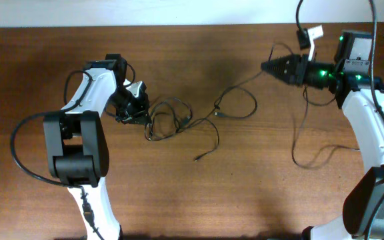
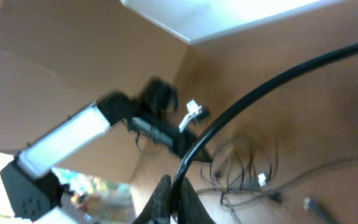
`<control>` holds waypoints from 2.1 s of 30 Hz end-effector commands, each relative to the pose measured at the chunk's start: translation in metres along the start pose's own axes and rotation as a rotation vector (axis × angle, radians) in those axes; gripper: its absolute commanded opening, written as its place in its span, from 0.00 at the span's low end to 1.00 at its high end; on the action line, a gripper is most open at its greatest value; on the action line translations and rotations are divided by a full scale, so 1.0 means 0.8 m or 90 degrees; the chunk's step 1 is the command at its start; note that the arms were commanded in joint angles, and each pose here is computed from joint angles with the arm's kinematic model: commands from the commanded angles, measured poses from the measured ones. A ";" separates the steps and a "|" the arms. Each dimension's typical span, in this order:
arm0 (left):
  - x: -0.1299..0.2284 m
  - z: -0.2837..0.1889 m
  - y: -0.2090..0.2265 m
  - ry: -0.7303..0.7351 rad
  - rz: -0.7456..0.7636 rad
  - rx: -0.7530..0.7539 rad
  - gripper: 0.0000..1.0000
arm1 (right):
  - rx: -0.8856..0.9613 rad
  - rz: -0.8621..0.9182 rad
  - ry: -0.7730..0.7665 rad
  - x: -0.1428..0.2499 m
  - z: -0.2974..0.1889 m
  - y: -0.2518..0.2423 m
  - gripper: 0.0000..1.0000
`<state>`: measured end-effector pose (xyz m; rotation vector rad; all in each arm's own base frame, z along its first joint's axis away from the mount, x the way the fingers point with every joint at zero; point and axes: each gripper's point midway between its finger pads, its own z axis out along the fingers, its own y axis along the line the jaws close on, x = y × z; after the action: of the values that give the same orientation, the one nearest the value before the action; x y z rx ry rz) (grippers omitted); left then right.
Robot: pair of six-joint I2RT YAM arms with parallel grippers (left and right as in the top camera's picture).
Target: Untangle cables
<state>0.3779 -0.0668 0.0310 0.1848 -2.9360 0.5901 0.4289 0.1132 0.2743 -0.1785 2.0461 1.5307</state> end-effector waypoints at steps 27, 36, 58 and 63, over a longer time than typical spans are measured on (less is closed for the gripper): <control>0.012 0.012 -0.059 0.001 0.111 0.004 0.02 | 0.037 -0.090 -0.248 -0.115 0.065 0.030 0.04; 0.010 0.012 -0.053 -0.002 0.111 -0.012 0.04 | -0.013 0.177 -0.095 -0.044 -0.102 -0.053 0.04; 0.010 0.012 -0.053 -0.002 0.111 -0.012 0.09 | 0.789 0.472 0.039 0.173 -0.296 -0.238 0.99; 0.010 0.012 -0.053 -0.002 0.111 -0.012 0.11 | 0.764 0.394 0.140 0.178 -0.220 -0.223 0.99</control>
<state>0.3732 -0.1106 0.0300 -0.0408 -2.9516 0.5806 0.3216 -0.1045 0.0850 0.9616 2.9199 0.2980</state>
